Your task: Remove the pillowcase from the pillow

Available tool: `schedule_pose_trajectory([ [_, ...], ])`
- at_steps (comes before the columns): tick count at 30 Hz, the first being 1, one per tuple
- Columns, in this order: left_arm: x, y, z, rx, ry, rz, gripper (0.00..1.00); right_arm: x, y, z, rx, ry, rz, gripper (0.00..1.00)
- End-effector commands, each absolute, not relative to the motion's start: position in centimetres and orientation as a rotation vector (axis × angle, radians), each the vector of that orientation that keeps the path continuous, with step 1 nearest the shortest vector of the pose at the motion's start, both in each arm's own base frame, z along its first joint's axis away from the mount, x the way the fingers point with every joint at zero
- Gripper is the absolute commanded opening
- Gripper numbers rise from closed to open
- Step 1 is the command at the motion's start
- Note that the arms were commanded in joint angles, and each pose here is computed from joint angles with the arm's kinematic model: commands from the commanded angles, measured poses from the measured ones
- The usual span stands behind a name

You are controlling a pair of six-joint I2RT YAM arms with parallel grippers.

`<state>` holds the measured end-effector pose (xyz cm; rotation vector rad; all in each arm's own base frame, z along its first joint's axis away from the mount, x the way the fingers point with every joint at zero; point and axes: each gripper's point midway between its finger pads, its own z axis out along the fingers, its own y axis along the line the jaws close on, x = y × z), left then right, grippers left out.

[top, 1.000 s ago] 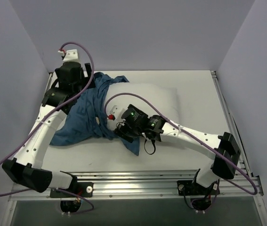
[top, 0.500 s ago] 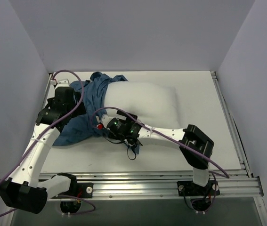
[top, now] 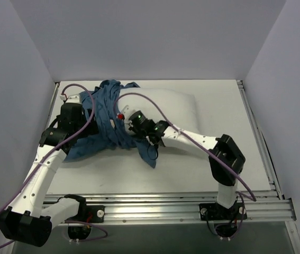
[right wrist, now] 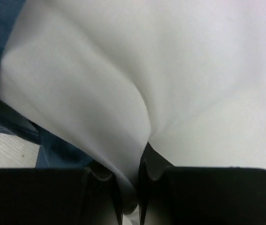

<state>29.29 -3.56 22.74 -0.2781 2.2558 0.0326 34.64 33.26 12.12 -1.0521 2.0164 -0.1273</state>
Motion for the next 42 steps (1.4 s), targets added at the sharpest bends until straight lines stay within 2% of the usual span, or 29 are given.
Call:
schedule_pose_trajectory([
  [1,29.4,-6.2,23.7,-0.224,2.249,-0.131,0.95,33.4,35.2,18.1,-0.866,2.071,0.254,0.0],
  [9,29.6,-10.0,27.0,-0.107,2.172,-0.25,0.96,31.6,37.0,21.2,-0.719,2.174,0.525,0.0],
  [17,29.4,-11.5,23.6,-0.145,2.245,-0.184,1.0,31.5,38.0,23.0,-0.656,2.17,0.587,0.0],
  [18,29.4,-11.2,22.9,-0.158,2.253,-0.164,0.95,31.5,38.0,23.0,-0.657,2.172,0.588,0.0],
  [23,30.8,-11.0,22.4,-0.215,2.218,-0.125,0.88,30.7,38.6,22.9,-0.685,2.165,0.59,0.0],
  [24,31.0,-11.1,22.4,-0.221,2.212,-0.131,0.83,30.7,38.6,22.8,-0.687,2.166,0.588,0.0],
  [26,31.7,-11.6,22.6,-0.234,2.194,-0.159,0.79,30.4,38.7,22.8,-0.693,2.163,0.591,0.0],
  [29,32.3,-11.9,22.3,-0.239,2.193,-0.155,0.62,30.4,38.3,23.3,-0.676,2.151,0.586,0.0],
  [30,32.4,-11.8,22.3,-0.242,2.194,-0.143,0.45,30.6,38.0,23.4,-0.667,2.151,0.575,0.0],
  [34,32.7,-8.9,22.0,-0.282,2.183,-0.008,0.03,32.2,34.2,23.6,-0.587,2.163,0.435,0.0],
  [42,32.7,3.0,23.0,-0.55,2.092,0.302,0.02,33.2,22.1,23.9,-0.4,2.23,0.269,0.0],
])
